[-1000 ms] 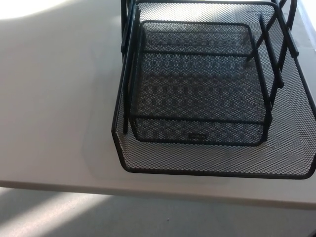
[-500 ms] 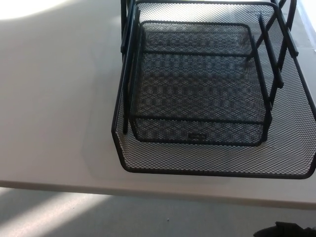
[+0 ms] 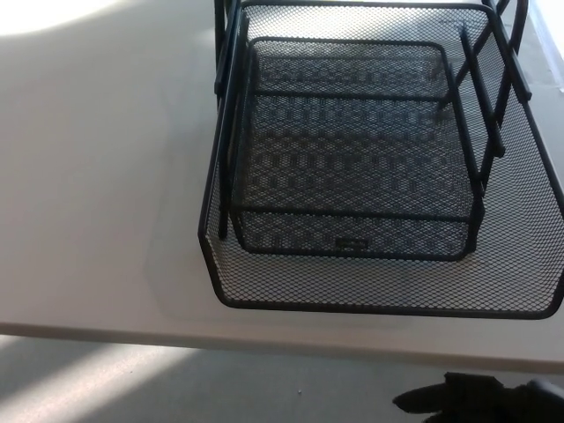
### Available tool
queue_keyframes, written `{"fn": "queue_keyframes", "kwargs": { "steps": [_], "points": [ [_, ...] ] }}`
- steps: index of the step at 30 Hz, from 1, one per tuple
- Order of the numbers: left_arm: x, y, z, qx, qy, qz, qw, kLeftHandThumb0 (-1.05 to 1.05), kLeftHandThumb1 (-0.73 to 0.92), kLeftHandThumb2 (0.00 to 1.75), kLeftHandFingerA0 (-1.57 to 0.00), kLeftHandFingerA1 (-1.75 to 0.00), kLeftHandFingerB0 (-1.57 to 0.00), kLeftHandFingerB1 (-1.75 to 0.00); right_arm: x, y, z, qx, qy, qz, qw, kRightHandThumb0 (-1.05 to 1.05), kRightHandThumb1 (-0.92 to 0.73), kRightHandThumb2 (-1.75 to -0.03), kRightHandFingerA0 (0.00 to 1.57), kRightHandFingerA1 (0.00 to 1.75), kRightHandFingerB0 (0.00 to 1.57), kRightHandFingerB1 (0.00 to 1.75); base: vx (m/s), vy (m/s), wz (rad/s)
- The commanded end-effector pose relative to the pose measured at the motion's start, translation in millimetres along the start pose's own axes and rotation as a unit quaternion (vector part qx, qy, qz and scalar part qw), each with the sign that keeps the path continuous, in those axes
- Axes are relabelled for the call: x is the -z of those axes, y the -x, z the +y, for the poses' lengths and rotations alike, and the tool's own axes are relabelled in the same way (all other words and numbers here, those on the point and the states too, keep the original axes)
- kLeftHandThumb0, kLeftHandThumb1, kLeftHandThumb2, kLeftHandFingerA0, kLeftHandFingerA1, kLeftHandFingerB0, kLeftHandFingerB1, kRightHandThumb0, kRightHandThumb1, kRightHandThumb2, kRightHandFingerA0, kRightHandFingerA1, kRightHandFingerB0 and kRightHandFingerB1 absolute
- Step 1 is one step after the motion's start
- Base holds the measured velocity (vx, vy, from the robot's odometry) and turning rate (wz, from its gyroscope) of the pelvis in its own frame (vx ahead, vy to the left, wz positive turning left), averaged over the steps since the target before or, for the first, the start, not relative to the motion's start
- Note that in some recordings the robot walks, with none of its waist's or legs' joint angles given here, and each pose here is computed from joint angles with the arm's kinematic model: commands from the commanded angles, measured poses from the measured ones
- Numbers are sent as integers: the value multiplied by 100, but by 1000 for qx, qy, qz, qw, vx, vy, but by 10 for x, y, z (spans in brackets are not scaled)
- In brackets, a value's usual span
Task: A balck drawer is kept on the middle of the table and the robot uses its right hand to push it back away from the robot
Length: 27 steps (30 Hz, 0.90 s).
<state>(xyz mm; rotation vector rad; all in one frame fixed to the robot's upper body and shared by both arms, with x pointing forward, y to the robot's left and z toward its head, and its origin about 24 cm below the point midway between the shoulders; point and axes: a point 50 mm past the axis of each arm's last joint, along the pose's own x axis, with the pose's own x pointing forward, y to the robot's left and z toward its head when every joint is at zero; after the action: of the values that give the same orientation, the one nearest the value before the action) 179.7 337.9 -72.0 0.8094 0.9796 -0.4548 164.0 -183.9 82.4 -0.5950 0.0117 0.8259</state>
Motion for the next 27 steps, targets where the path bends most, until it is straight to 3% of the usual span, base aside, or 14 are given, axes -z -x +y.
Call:
{"fn": "queue_keyframes", "kwargs": {
  "steps": [1, 5, 6, 7, 8, 14, 18, 19, 26, 27],
  "points": [
    [8, 27, 66, 1, -6, 0, 1000, -64, 61, 86, -29, -46, -19, -41, -1030, 246, -12, -228, 27, -191, 954, -84, -92, -73, 25, 33, 20, 30, 0, 0, 0],
    [7, 37, 90, -1, -8, -1, 1000, -63, 61, 86, -30, -46, -21, -41, -1167, 281, -86, -261, 96, -149, 949, -81, -92, -71, 22, 33, 19, 31, 0, 0, 0],
    [7, 40, 94, 0, -9, -2, 1000, -58, 73, 62, -38, -35, -27, -30, -1192, 287, -104, -267, 104, -148, 947, -79, -92, -68, 23, 34, 22, 32, 0, 0, 0],
    [6, 43, 97, 1, -9, -3, 1000, -58, 73, 62, -38, -35, -27, -30, -1219, 293, -124, -273, 113, -147, 944, -79, -92, -68, 23, 34, 22, 32, 0, 0, 0],
    [6, 45, 96, 2, -7, -5, 1000, -62, 61, 86, -29, -46, -20, -41, -1248, 299, -144, -280, 127, -141, 941, -80, -92, -68, 21, 33, 21, 31, 0, 0, 0],
    [2, 41, 91, 4, -7, -3, 1000, -63, 61, 86, -28, -46, -20, -41, -1385, 333, -210, -315, 174, -122, 925, -80, -92, -70, 21, 34, 19, 31, 0, 0, 0],
    [-4, 36, 91, 3, -7, -3, 1000, -62, 61, 86, -29, -46, -21, -41, -1442, 339, -216, -340, 167, -139, 915, -73, -92, -68, 19, 33, 18, 30, 0, 0, 0],
    [-5, 37, 92, 2, -7, -4, 1000, -57, 73, 61, -37, -35, -27, -30, -1454, 340, -219, -345, 164, -143, 913, -71, -92, -68, 19, 33, 18, 31, 0, 0, 0],
    [-11, 36, 92, 6, -14, -3, 1000, -59, 74, 62, -35, -34, -25, -29, -1501, 313, -243, -345, 166, -158, 910, -75, -92, -70, 19, 35, 16, 30, 0, 0, 0],
    [-14, 35, 93, 6, -15, -3, 1000, -57, 74, 61, -36, -35, -26, -30, -1509, 294, -265, -346, 173, -146, 911, -36, -52, -111, 0, 48, 0, 47, 0, 0, 0]
  ]
}}
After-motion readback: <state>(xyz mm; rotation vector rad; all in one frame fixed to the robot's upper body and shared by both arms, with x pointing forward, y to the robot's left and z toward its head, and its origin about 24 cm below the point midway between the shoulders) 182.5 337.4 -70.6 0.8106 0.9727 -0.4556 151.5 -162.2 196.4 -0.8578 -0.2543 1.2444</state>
